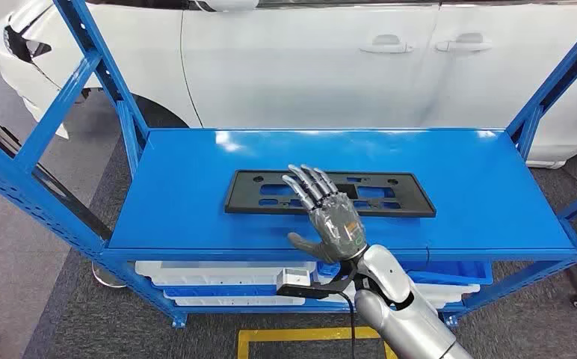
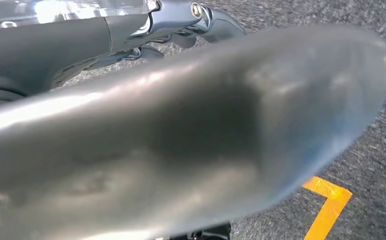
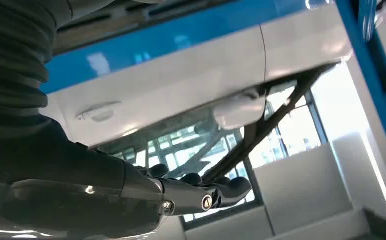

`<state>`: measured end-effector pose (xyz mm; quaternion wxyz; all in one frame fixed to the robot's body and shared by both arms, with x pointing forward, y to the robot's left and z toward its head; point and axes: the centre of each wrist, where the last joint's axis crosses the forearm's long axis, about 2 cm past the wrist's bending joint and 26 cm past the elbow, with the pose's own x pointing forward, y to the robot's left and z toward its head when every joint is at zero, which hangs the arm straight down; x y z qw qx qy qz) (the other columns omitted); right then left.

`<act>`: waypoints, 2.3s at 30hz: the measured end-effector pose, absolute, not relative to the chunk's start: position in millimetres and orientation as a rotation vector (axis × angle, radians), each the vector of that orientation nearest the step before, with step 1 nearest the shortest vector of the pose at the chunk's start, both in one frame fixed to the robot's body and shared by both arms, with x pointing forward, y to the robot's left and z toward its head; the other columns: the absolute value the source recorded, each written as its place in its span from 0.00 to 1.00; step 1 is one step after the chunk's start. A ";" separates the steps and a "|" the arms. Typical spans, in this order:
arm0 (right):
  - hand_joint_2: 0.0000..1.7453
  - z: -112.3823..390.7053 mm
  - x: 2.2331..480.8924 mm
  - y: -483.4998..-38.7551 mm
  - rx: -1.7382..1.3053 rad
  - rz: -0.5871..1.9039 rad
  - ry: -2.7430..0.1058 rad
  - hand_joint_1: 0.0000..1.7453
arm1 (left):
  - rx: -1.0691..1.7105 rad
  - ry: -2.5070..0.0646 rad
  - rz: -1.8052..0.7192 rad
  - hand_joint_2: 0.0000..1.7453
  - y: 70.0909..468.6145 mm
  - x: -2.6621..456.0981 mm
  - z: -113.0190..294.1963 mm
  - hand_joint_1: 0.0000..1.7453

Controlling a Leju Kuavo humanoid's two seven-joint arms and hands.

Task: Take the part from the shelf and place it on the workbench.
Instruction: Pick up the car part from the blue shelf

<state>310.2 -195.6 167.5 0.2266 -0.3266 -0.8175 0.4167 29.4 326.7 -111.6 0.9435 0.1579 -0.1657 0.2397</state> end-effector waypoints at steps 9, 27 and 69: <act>1.00 144.5 315.6 -185.0 -0.844 1.304 -2.197 0.00 | 0.323 -0.349 0.484 0.00 326.6 31.8 -111.4 0.00; 1.00 122.2 328.4 -134.0 -0.829 1.411 -2.195 0.00 | 0.312 -0.369 0.463 0.00 324.3 31.7 -111.6 0.00; 1.00 116.4 367.7 -134.3 -1.187 1.404 -1.870 0.00 | 0.294 -0.396 0.382 0.00 333.2 35.6 -110.7 0.00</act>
